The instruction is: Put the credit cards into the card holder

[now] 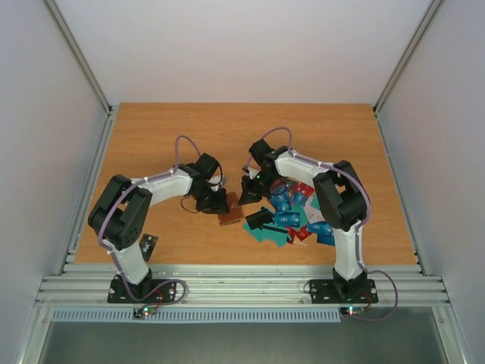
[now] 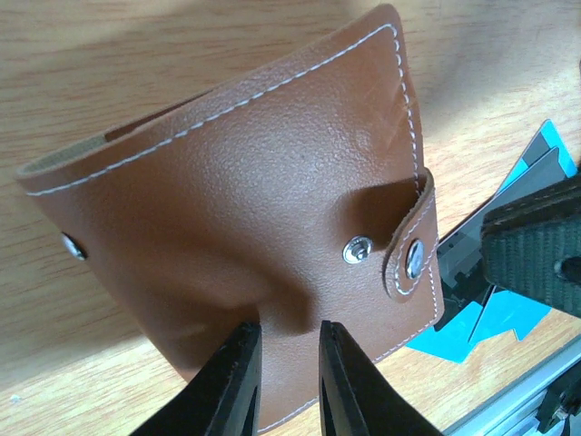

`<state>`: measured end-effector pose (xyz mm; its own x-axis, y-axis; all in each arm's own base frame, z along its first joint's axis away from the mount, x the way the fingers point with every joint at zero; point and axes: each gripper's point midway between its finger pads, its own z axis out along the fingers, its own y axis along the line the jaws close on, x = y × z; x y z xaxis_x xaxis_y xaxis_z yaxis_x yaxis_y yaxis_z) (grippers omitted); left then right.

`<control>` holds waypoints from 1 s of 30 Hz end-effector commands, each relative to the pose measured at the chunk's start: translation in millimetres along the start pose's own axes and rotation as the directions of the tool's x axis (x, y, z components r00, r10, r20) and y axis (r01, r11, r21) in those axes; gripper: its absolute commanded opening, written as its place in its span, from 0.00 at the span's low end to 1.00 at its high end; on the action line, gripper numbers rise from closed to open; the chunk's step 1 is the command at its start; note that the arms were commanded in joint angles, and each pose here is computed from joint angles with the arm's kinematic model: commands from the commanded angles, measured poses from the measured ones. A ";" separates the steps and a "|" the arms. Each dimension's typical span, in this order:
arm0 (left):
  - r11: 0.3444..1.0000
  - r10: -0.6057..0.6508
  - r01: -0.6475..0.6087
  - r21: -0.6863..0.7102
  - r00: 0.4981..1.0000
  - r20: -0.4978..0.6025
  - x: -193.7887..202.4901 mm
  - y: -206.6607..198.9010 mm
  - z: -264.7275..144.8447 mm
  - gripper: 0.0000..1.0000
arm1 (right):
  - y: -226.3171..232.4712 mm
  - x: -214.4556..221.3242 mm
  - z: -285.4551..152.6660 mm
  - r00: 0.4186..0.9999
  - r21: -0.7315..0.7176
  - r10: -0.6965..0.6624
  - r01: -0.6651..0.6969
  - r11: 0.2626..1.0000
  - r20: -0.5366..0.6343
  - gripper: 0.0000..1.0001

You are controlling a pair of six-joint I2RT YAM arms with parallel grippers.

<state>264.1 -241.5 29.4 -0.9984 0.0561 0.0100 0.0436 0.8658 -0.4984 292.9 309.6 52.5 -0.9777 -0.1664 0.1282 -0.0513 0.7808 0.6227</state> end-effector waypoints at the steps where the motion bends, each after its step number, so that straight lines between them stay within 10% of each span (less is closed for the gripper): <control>1: 0.993 -0.035 0.028 -0.117 0.998 -0.055 12.6 28.3 11.6 0.21 | -0.4 -4.3 8.8 1.000 -0.006 -0.005 0.005 1.000 0.004 0.01; 30: 0.992 -0.048 0.041 -0.117 0.997 -0.061 8.4 25.1 14.0 0.18 | 5.8 -3.5 29.3 0.999 -0.072 -0.013 0.009 0.997 -0.053 0.01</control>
<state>264.0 -241.4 28.4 -0.9977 0.0590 0.0327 0.0358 0.8735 -0.4855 290.1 324.9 36.3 -0.9683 -0.1949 0.1564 -0.0419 0.7436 0.6673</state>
